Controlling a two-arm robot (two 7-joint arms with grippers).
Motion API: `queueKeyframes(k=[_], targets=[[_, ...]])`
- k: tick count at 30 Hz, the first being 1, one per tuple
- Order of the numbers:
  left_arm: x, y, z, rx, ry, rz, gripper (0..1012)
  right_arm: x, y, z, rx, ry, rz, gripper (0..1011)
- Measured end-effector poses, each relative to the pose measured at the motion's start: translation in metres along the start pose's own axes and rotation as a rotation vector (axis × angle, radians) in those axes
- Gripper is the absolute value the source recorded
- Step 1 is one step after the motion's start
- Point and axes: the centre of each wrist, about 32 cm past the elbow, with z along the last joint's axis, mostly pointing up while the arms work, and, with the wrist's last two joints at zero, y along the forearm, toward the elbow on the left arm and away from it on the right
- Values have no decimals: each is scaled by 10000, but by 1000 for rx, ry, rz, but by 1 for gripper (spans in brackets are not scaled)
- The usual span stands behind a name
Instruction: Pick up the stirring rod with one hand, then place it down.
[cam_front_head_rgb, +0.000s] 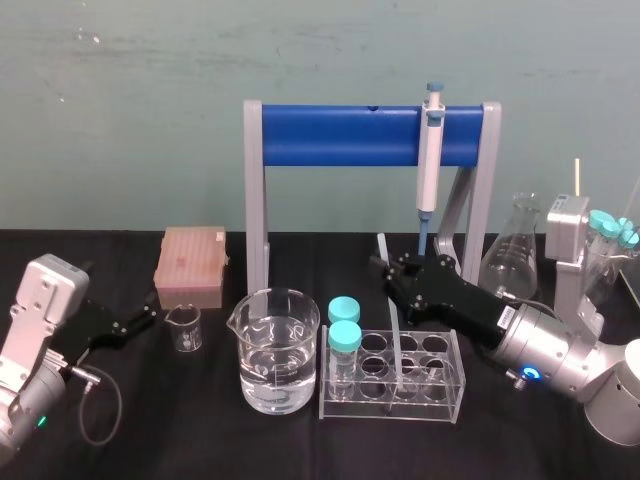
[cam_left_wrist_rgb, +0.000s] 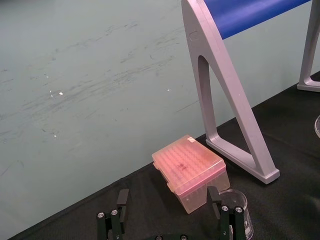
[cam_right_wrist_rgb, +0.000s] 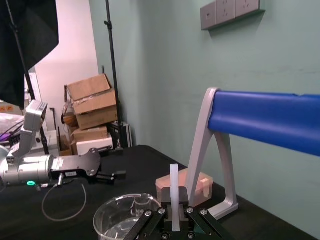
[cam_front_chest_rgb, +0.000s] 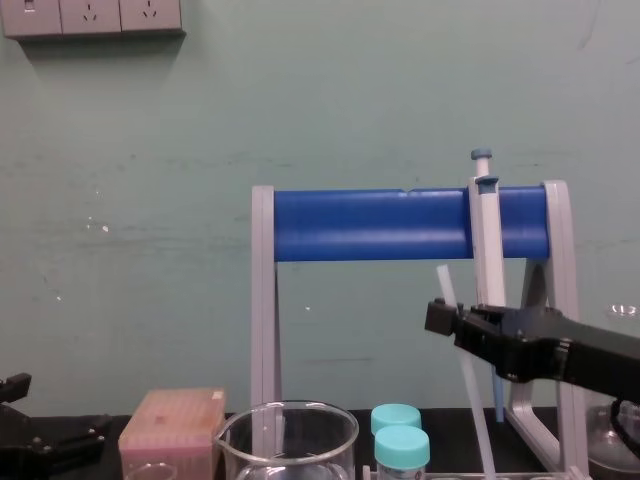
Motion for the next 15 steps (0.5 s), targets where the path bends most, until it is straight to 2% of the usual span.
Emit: queueKeyframes(k=[7,15], targets=[[0,0,0,0,0,0,1000,-18,3,-61,-33,8,-3,69],[0,0,0,0,0,0,1000,-33,2,-101,-47,16,-14,69]])
